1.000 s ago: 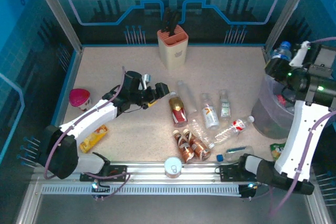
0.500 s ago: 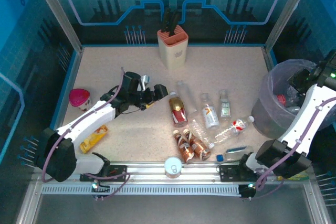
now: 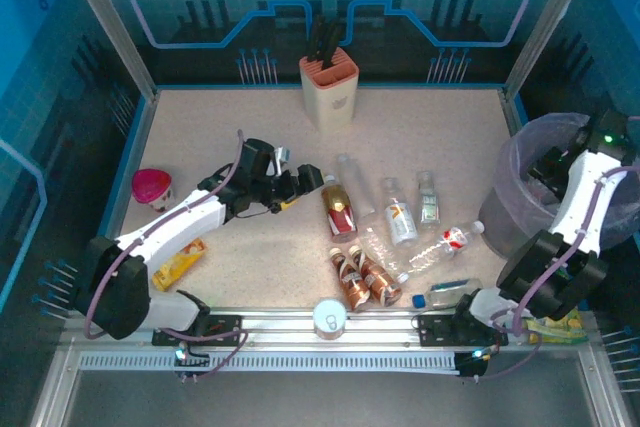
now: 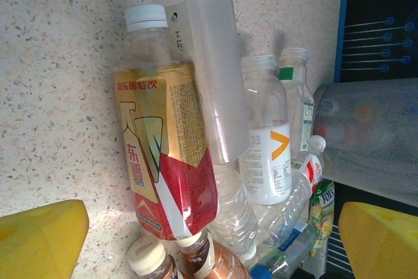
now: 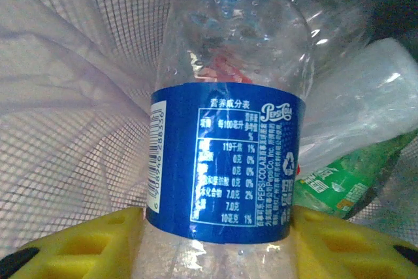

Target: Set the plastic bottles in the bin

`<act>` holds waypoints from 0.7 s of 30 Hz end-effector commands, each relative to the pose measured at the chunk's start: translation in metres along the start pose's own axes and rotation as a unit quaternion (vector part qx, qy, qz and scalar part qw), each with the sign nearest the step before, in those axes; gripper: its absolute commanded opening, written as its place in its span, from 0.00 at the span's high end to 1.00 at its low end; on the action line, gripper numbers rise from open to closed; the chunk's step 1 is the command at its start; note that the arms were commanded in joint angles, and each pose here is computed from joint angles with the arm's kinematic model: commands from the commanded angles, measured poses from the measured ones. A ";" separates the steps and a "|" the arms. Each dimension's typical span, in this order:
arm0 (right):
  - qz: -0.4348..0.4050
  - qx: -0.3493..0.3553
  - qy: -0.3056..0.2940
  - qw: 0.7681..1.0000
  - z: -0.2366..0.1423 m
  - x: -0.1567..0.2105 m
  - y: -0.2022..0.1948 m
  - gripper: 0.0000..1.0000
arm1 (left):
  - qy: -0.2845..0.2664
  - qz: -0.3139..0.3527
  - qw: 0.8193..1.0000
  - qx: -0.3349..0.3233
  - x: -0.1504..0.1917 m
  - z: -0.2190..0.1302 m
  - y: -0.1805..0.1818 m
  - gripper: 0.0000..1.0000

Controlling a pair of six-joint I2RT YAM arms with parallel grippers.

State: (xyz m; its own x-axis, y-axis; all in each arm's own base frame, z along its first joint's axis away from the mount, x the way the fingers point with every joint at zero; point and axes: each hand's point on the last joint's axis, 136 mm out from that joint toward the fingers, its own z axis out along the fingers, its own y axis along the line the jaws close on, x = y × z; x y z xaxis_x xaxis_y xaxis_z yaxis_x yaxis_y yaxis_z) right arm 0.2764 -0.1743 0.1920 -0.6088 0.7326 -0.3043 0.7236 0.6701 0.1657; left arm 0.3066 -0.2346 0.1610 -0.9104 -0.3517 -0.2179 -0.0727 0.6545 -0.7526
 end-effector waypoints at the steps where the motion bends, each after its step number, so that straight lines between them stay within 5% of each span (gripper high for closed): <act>1: -0.004 -0.011 -0.013 1.000 0.008 -0.006 0.009 0.68 | -0.002 0.014 1.000 -0.010 0.001 0.001 0.002 0.01; 5: -0.003 -0.015 -0.017 1.000 0.003 -0.004 0.010 0.22 | -0.001 0.013 1.000 -0.016 0.002 0.002 0.005 0.01; 10: -0.013 -0.008 -0.018 1.000 -0.013 -0.005 0.006 0.00 | 0.002 0.016 1.000 -0.018 0.002 0.002 0.006 0.01; 21: 0.003 -0.052 -0.078 0.996 -0.099 0.003 0.003 0.00 | 0.019 0.021 0.999 -0.030 0.012 0.011 0.004 0.01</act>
State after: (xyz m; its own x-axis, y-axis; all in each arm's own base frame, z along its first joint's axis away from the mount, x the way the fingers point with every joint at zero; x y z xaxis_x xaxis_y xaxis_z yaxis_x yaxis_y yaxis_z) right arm 0.2609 -0.1739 0.2540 -0.5578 0.7191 -0.4144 0.7058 0.6737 0.2190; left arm 0.3012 -0.2362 0.1507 -0.9202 -0.3266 -0.2159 -0.0732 0.6852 -0.7247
